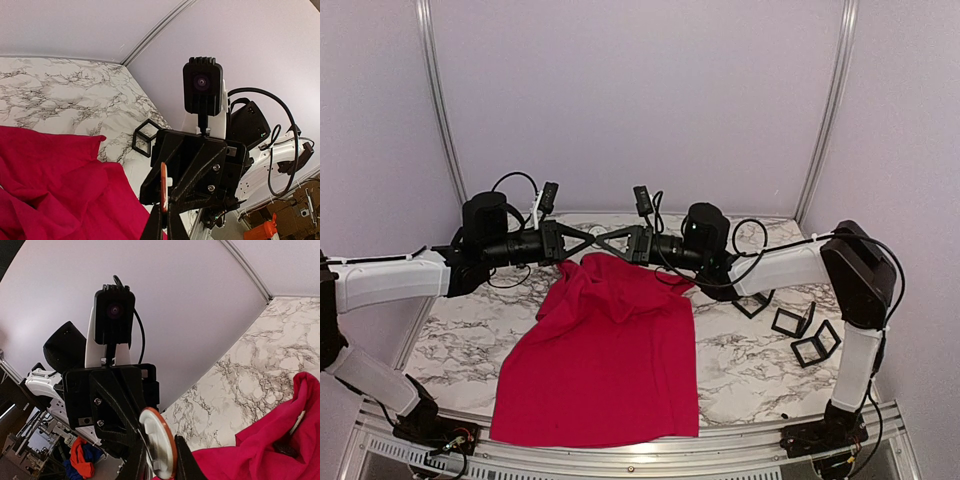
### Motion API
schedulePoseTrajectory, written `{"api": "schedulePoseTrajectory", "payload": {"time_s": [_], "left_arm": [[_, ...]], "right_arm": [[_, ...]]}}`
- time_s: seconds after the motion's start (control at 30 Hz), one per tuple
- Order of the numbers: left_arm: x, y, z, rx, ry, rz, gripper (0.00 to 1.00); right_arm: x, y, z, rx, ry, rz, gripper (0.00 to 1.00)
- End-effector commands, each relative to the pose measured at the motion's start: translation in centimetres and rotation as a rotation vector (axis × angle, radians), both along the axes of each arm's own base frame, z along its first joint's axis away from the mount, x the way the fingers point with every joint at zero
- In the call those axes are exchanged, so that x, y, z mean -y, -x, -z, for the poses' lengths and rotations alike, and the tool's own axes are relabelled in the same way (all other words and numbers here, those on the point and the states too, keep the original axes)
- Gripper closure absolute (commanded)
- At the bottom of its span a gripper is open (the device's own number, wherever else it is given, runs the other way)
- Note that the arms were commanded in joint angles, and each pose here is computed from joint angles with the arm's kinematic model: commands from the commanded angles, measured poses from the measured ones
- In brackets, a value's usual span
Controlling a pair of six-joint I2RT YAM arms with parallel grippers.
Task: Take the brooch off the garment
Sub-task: Close the brooch at the center of the board.
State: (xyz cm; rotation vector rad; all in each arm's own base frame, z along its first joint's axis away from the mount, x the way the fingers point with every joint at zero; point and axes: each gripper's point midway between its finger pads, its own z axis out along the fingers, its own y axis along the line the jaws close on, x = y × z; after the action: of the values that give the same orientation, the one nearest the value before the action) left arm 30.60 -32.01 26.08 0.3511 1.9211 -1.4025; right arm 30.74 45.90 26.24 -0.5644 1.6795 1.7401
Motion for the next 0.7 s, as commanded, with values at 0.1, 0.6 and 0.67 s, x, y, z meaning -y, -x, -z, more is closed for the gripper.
{"api": "schedulePoseTrajectory", "payload": {"time_s": [0.1,0.6,0.67], "left_arm": [[0.62,0.93,-1.03,0.027,-0.003,0.04,1.0],[0.4,1.66,-1.19,0.053,-0.024,0.045,1.0],[0.29,1.59,-1.17,0.052,-0.024,0.036,1.0]], "right_arm": [[-0.9,0.52,-0.98,0.028,-0.02,-0.029,0.83],[-1.24,0.11,-0.39,-0.017,-0.027,-0.029,0.91],[-1.18,0.06,-0.46,-0.015,-0.028,-0.023,0.91]]}}
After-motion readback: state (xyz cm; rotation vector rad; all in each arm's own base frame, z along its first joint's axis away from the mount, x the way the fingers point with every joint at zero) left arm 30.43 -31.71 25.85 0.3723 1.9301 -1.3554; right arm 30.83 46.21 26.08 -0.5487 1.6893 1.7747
